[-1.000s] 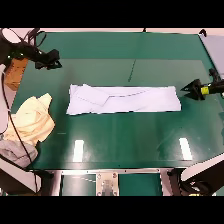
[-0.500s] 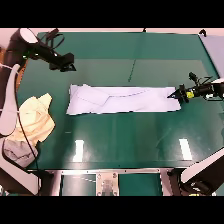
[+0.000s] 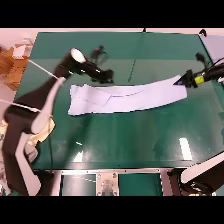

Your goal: Fold the shirts.

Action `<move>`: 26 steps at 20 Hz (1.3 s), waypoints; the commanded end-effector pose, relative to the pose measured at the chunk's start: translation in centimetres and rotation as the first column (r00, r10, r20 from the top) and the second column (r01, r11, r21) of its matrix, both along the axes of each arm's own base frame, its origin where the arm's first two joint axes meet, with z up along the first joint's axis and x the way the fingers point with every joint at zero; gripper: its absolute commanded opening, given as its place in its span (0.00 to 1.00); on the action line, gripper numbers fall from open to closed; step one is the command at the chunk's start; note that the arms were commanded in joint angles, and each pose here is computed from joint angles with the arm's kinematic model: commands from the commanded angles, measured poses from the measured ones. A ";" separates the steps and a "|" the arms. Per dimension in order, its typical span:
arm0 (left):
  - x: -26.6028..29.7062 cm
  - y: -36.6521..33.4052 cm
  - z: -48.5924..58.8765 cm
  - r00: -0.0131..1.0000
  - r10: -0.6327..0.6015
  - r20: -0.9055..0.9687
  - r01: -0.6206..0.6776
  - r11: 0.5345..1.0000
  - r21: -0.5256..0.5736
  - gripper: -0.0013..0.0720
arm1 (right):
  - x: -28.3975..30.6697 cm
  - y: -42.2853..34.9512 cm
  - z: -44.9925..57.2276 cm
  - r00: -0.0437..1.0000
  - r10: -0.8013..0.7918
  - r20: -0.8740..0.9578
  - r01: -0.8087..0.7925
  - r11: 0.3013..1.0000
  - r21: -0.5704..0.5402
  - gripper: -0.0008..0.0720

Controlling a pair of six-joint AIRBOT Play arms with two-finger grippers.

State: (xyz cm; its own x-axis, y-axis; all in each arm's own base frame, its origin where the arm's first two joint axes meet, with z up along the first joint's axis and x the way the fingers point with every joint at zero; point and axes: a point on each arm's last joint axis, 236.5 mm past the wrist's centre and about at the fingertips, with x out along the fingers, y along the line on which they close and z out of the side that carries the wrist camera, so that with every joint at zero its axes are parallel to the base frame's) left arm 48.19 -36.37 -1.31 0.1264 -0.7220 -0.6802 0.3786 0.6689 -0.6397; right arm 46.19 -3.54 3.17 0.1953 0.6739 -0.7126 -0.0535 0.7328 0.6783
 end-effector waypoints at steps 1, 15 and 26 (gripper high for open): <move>-2.3 -7.3 -3.7 1.000 -0.024 -0.018 0.023 0.997 -0.077 0.05 | -1.2 3.6 7.5 0.990 0.070 0.121 -0.068 0.997 -0.021 0.03; -5.2 -11.2 -1.3 0.981 -0.122 -0.150 0.084 0.967 -0.240 0.05 | -4.2 12.6 13.9 0.953 0.214 0.214 -0.205 0.977 -0.064 0.03; 0.6 20.9 18.0 0.992 0.110 -0.064 -0.123 0.962 -0.245 0.05 | -2.8 37.9 11.0 0.867 0.260 0.426 -0.292 0.956 0.011 0.03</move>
State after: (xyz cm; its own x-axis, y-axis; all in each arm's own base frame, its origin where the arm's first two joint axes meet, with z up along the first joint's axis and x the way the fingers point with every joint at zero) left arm 49.28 -22.72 13.09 0.1121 -0.8688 -0.4824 0.2935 0.4927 -0.8192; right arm 42.99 26.03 15.46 0.1989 0.7590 -0.6200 -0.4894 0.6250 0.6082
